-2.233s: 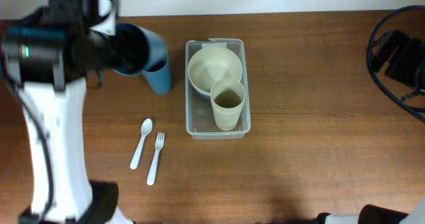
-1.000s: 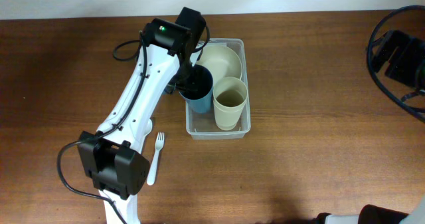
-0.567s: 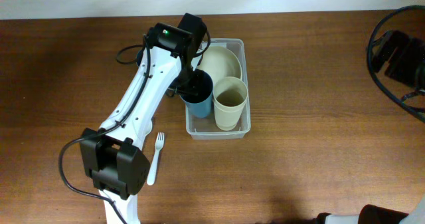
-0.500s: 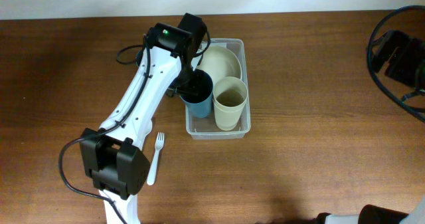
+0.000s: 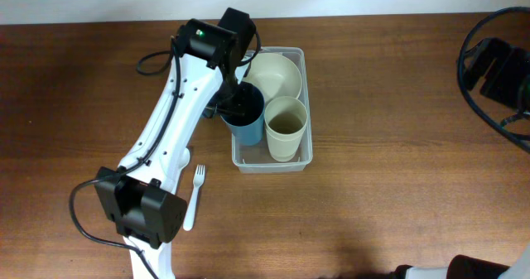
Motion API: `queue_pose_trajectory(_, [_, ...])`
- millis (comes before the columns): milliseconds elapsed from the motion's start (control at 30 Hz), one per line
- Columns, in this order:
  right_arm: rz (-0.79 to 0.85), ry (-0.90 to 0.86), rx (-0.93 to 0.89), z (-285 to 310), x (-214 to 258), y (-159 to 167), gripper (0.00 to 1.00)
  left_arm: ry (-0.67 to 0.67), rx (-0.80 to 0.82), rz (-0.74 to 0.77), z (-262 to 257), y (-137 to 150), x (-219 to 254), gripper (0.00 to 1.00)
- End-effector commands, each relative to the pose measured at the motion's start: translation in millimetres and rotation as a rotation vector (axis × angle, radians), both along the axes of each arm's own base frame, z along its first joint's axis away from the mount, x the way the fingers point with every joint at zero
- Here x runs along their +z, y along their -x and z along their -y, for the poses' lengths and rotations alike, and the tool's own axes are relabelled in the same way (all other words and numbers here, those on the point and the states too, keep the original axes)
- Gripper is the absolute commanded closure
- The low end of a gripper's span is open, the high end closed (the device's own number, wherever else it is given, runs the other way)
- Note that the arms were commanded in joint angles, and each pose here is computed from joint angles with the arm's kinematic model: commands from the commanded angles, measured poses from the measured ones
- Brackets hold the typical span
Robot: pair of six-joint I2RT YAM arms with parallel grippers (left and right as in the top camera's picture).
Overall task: Pack container
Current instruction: 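Lower the blue cup into the container beside the cream cups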
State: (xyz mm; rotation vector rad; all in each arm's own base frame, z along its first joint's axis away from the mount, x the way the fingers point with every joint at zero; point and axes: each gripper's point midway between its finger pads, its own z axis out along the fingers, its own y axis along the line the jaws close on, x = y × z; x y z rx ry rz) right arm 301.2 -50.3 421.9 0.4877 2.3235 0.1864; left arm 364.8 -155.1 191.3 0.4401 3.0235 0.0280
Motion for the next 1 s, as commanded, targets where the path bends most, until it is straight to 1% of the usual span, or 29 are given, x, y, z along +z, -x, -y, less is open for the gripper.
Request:
queue_pose_trajectory(0, [0.009, 0.009, -0.004, 2.8, 2.5, 0.0, 0.01, 0.000, 0.010, 0.024, -0.5, -0.2, 9.7, 0.98])
queue_pose_trajectory(200, [0.009, 0.009, -0.004, 2.8, 2.5, 0.0, 0.01, -0.016, 0.012, 0.045, -2.0, -5.6, 8.2, 0.98])
queue_pose_trajectory(600, [0.009, 0.009, -0.004, 2.8, 2.5, 0.0, 0.01, -0.059, 0.003, -0.051, -5.2, 8.9, -25.0, 0.98])
queue_pose_trajectory(967, [0.009, 0.009, -0.004, 2.8, 2.5, 0.0, 0.01, -0.021, 0.003, 0.031, 6.5, -12.5, -28.1, 0.94])
